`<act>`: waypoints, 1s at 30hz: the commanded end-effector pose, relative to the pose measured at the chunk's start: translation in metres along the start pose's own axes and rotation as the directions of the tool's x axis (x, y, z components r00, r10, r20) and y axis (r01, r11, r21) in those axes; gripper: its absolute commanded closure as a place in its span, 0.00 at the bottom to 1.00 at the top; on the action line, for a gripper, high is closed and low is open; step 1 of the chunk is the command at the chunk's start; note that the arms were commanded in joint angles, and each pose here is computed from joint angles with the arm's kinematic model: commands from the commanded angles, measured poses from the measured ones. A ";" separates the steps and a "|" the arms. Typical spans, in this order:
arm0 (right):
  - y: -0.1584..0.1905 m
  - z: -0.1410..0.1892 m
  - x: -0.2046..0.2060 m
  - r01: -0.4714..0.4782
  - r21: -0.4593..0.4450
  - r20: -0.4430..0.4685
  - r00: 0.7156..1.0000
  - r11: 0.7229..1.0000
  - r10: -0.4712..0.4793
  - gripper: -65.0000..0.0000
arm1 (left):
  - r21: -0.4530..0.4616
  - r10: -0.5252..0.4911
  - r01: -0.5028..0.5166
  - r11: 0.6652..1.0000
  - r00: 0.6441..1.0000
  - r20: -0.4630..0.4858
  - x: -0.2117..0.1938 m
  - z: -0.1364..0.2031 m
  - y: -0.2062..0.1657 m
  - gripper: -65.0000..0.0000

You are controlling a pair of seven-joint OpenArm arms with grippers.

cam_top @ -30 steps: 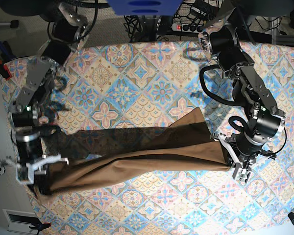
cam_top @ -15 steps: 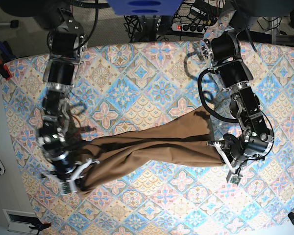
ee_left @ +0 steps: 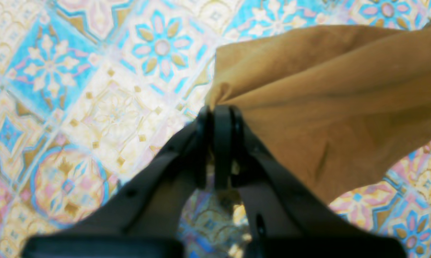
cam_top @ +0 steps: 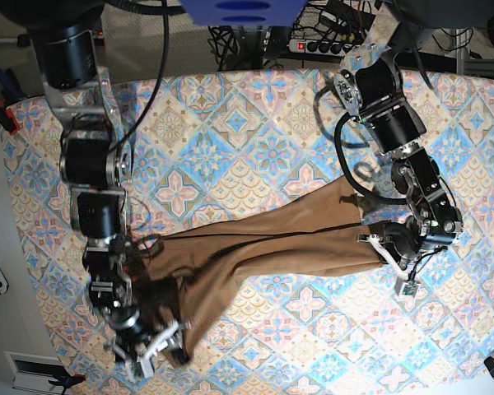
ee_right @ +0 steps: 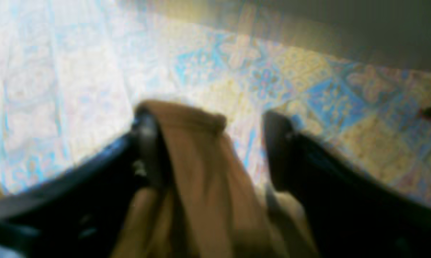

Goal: Layout the t-shirt on the table in an organized manner, then fold the t-shirt properly

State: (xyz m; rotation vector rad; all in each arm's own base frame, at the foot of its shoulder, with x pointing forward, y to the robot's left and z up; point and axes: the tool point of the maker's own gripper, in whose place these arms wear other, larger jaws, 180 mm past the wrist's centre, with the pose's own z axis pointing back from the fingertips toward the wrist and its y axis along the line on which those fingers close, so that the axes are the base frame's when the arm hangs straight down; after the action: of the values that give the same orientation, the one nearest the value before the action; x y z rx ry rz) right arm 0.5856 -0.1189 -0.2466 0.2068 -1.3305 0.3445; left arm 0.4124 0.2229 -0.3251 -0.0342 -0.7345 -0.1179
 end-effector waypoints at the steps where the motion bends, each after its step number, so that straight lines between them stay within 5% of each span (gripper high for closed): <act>1: 0.002 -0.003 0.029 -0.021 0.010 0.063 0.998 1.000 0.020 0.28 | 0.006 -0.005 0.005 1.000 0.998 0.056 0.018 0.006 0.003 0.75; 5: 0.012 -0.006 0.024 -0.064 0.035 0.043 0.997 0.997 0.062 0.26 | 0.003 -0.010 0.010 1.000 0.999 0.034 0.004 0.003 0.001 0.33; 7: 0.011 -0.005 0.031 -0.071 0.032 0.061 0.996 0.997 0.069 0.26 | 0.003 -0.011 0.011 1.000 1.000 0.029 0.003 0.003 0.001 0.25; 16: 0.013 0.006 0.089 -0.146 0.008 0.205 0.969 0.989 0.141 0.26 | -0.003 -0.012 0.012 1.000 1.000 0.029 0.003 0.003 -0.001 0.27; 19: 0.002 0.016 0.029 -0.129 0.001 0.108 0.986 0.992 0.128 0.26 | -0.020 -0.023 0.023 1.000 1.000 0.018 -0.008 0.002 -0.013 0.30; 21: -0.004 0.025 -0.006 -0.112 -0.008 0.052 0.992 0.994 0.113 0.26 | -0.035 -0.130 0.131 0.991 0.991 0.017 -0.015 0.008 -0.030 0.33; 25: -0.042 0.049 -0.039 -0.006 -0.103 0.029 1.000 0.995 0.009 0.26 | -0.055 -0.319 0.321 0.945 0.946 0.050 -0.025 0.028 -0.067 0.38; 30: -0.078 0.078 -0.076 0.051 -0.192 -0.009 0.999 0.980 -0.053 0.26 | -0.064 -0.371 0.373 0.925 0.927 0.047 -0.044 0.040 -0.083 0.39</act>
State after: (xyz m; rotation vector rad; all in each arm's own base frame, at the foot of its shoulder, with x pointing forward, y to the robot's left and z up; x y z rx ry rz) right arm 0.5184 -0.2177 -0.3201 0.0966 -1.2776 0.1835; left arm 0.3354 0.1495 -0.3387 0.0294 -0.7192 -0.5078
